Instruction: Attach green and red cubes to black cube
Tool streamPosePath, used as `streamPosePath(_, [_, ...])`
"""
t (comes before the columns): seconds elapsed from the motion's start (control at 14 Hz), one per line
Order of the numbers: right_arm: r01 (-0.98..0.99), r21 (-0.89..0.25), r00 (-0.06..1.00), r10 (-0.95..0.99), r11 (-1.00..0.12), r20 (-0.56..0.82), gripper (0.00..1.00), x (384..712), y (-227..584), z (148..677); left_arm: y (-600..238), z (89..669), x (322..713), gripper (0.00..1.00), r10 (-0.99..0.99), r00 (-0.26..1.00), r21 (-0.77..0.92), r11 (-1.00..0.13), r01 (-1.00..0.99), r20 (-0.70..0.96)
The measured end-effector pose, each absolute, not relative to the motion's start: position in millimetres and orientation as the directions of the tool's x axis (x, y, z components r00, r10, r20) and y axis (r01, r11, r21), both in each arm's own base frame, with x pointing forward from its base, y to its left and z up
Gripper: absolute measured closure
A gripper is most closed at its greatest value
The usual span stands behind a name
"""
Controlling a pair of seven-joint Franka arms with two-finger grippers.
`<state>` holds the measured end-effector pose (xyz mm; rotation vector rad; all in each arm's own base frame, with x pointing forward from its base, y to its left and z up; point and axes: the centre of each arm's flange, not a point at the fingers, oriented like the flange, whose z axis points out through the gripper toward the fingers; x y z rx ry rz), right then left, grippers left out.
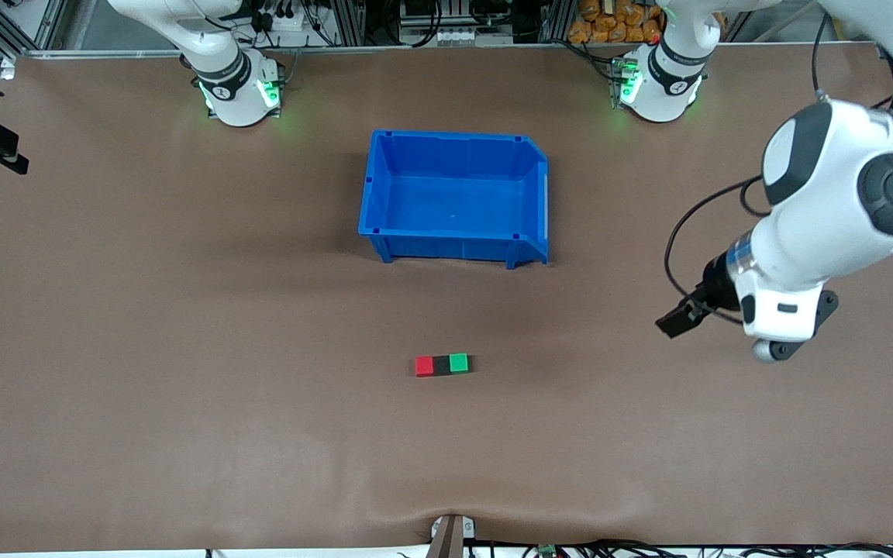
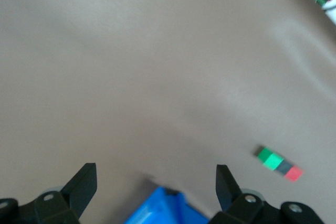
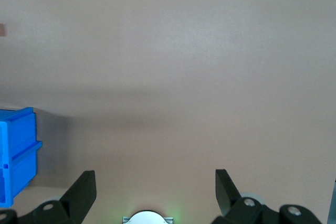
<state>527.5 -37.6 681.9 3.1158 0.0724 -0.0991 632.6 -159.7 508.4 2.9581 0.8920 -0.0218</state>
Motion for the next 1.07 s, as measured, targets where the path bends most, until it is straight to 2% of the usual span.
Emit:
streamPosePath(0.5, [0.049, 0.020, 0.996, 0.047, -0.999, -0.077, 0.00, 526, -38, 680, -83, 545, 590, 0.00, 0.256, 0.965, -0.020, -0.967, 0.255, -0.052])
streamPosePath(1.07, [0.049, 0.020, 0.996, 0.048, -0.999, -0.081, 0.00, 526, -38, 679, -41, 593, 553, 0.00, 0.041, 0.994, -0.022, -0.999, 0.039, -0.097])
